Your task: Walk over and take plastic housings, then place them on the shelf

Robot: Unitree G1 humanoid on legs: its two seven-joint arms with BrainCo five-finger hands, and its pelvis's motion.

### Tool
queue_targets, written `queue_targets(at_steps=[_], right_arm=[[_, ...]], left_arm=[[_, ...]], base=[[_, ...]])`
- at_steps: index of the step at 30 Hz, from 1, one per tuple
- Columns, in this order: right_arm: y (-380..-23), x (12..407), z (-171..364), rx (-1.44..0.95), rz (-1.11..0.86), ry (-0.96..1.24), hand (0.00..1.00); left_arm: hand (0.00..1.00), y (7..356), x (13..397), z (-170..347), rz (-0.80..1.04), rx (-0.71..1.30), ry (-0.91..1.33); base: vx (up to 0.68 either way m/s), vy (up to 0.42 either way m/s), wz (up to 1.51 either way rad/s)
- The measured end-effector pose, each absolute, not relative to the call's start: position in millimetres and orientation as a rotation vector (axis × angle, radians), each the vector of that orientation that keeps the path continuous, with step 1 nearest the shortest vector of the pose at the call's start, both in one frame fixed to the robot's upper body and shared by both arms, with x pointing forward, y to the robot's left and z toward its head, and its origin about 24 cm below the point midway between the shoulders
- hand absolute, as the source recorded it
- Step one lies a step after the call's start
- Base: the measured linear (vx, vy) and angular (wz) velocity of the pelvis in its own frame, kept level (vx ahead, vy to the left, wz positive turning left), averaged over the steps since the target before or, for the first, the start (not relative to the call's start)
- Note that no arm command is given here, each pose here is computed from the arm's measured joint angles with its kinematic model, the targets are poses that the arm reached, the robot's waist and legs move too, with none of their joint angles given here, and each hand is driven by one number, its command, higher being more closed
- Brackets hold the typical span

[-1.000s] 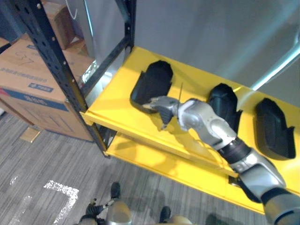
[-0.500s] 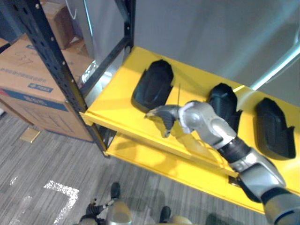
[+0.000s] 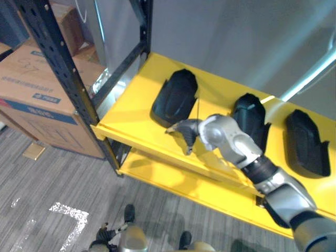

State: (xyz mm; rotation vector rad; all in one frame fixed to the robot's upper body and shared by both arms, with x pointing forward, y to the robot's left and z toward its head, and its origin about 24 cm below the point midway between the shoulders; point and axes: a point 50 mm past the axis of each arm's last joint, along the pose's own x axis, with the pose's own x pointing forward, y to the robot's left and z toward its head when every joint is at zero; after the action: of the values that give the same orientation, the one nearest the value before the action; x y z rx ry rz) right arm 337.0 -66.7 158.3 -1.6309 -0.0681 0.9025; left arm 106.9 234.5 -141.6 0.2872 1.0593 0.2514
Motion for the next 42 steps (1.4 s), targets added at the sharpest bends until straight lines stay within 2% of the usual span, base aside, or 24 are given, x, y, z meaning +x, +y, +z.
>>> queue_targets(at_steps=[36, 42], right_arm=[[-71, 334, 158, -1.716, 0.905, -0.157, 0.00], [-78, 337, 160, -1.800, 0.773, -0.246, 0.00]], left_arm=[[0.00, 240, 108, -140, 0.262, 0.296, 1.055], [0.00, 244, 108, -138, 0.273, 0.298, 1.049]], base=[[0.00, 0.000, -0.01], [0.00, 0.000, 0.00]])
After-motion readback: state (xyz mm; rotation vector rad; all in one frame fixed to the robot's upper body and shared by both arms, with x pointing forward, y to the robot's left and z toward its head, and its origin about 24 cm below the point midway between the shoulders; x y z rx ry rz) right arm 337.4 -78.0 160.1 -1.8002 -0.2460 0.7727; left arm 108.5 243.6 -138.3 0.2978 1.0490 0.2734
